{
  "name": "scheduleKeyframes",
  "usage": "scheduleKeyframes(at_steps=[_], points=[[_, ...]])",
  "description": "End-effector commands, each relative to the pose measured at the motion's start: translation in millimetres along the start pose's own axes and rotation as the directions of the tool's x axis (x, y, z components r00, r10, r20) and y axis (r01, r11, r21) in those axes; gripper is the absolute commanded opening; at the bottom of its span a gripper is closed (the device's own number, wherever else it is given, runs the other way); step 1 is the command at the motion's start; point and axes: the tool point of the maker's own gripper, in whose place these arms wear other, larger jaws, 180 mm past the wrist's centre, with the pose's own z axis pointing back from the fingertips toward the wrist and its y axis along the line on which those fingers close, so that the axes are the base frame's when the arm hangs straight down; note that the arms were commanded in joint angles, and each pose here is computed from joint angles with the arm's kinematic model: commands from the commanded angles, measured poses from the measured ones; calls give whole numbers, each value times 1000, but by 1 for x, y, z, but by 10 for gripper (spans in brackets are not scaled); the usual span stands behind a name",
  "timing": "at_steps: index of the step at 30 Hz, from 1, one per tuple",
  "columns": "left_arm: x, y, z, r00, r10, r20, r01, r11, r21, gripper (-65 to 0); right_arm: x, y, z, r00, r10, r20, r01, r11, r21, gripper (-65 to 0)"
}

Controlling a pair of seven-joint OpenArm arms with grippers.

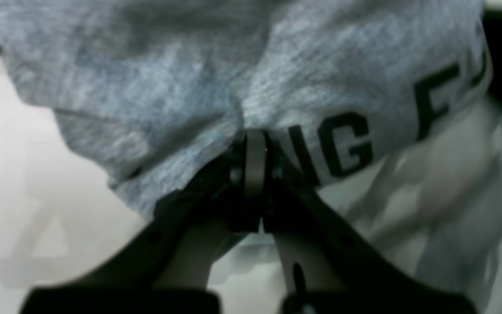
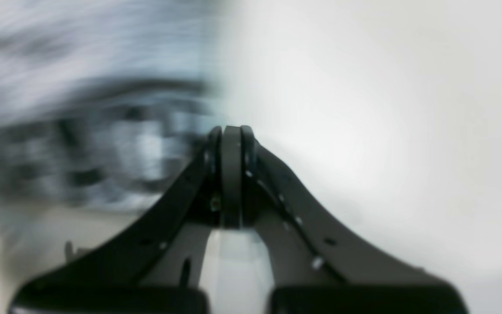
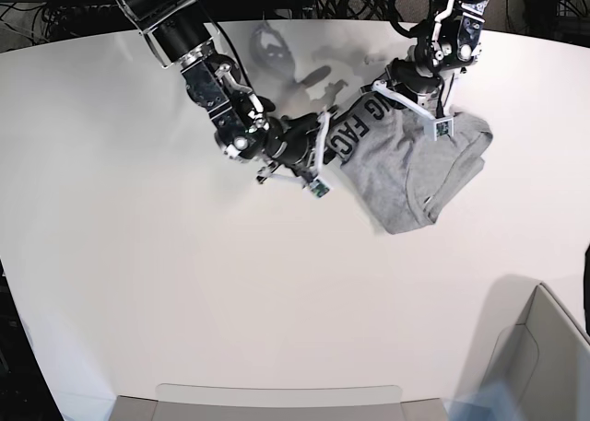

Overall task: Fold the T-shirt properly
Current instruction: 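Slide the folded bundle with both grippers toward the left arm's side, then release the bundle and lift both grippers away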

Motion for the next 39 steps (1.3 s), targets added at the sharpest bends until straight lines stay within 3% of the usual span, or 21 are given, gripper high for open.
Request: scheduleKeyframes(at_steps=[1, 5, 9, 12, 17, 19, 21, 25, 30, 36, 39], points=[[22, 22, 5, 998, -3, 66, -1, 998, 61, -650, 9, 6, 1, 1000, 22, 15, -22, 1000, 15, -650], [50, 61, 15, 992, 2, 125, -20, 989, 144, -650, 6, 34, -6, 998, 55, -17, -54, 996, 66, -650], [68, 73, 25, 985, 3, 175, -32, 986, 166, -650, 16, 30, 0, 999, 48, 15, -49, 997, 53, -650], [94, 65, 47, 960, 10, 278, -50, 989, 137, -650, 34, 12, 22, 994, -9, 106, 9, 1000, 3, -650], [110, 35, 49, 930, 74, 359, -96, 994, 44, -650, 54, -58, 86, 949, -117, 292, 169, 973, -159, -650], [110, 6, 44, 935, 28, 354, -24, 1000, -16, -650, 48, -80, 107, 939, -126, 320, 202, 955, -217, -650], [107, -20, 40, 939, -22, 342, 48, 997, -68, -650, 33, -96, 124, 949, -122, 291, 204, 941, -271, -650], [97, -38, 28, 951, -53, 304, 86, 992, -96, -650, 8, -105, 138, 961, -142, 236, 214, 924, -318, -650], [57, 1, -23, 990, -56, 127, 55, 998, 8, -650, -20, -112, 148, 953, -203, 227, 274, 897, -348, -650], [57, 59, -41, 994, -92, 67, 81, 986, 149, -650, -29, -112, 150, 951, -219, 217, 285, 891, -352, -650], [72, 95, -41, 987, -133, 89, 109, 967, 232, -650, -31, -111, 149, 951, -221, 215, 286, 892, -351, -650]])
